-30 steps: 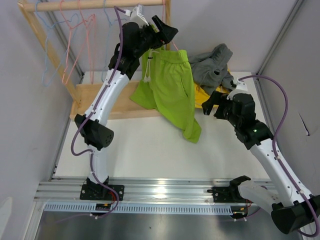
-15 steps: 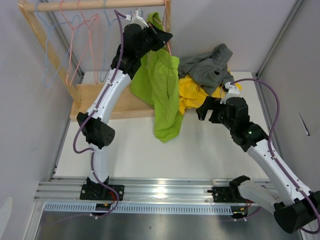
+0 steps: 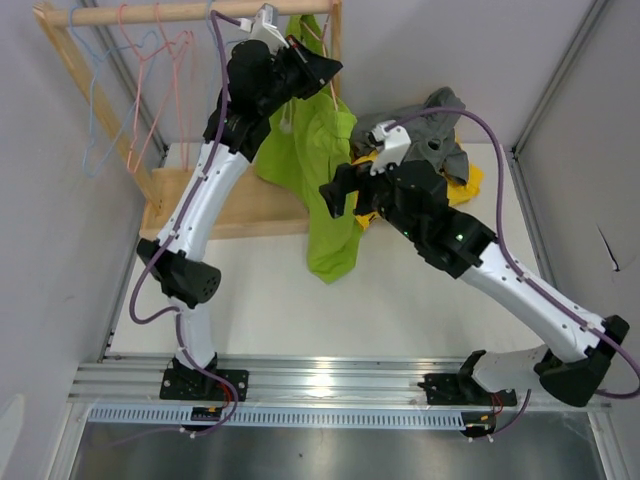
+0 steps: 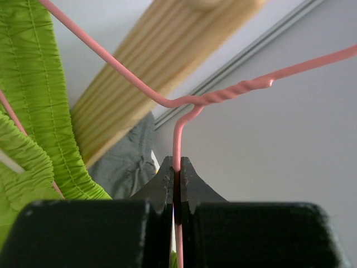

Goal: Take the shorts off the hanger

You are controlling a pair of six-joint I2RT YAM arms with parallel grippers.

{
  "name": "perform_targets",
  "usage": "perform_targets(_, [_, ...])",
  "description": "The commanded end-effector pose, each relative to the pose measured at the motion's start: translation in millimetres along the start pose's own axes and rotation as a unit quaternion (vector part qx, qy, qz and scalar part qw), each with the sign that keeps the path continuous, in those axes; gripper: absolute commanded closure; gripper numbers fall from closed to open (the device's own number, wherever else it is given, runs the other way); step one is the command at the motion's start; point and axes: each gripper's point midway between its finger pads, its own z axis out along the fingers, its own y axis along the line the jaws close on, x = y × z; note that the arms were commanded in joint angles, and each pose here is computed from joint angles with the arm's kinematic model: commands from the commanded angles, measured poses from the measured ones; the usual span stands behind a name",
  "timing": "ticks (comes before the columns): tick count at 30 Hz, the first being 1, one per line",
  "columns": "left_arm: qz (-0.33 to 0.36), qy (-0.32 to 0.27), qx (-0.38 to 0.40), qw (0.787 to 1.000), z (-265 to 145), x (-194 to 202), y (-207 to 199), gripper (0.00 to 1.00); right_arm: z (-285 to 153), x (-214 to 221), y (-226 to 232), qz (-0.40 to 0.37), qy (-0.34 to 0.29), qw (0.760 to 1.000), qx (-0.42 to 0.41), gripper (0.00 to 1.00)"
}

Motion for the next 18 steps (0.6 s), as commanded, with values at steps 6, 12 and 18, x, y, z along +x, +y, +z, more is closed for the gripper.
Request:
perform_targets(6, [0.051, -0.073, 0.1, 0.991, -65.9, -61.5, -92.5, 1.0, 64.8, -38.5, 4.5, -0.056, -0.067, 0.995, 0.054, 0.01])
perform_targets(12, [0.061, -0.076, 0.101, 0.99, -90.6, -65.4, -100.6, 1.0, 82.0, -41.9, -0.4, -0.056, -0.085, 0.992, 0.077, 0.28])
perform_targets(18, [0.085, -0.082, 0.085, 0.989, -101.4, -69.6, -98.6, 1.0, 39.3, -24.6, 31.8, -0.037, -0.089, 0.993, 0.068, 1.0])
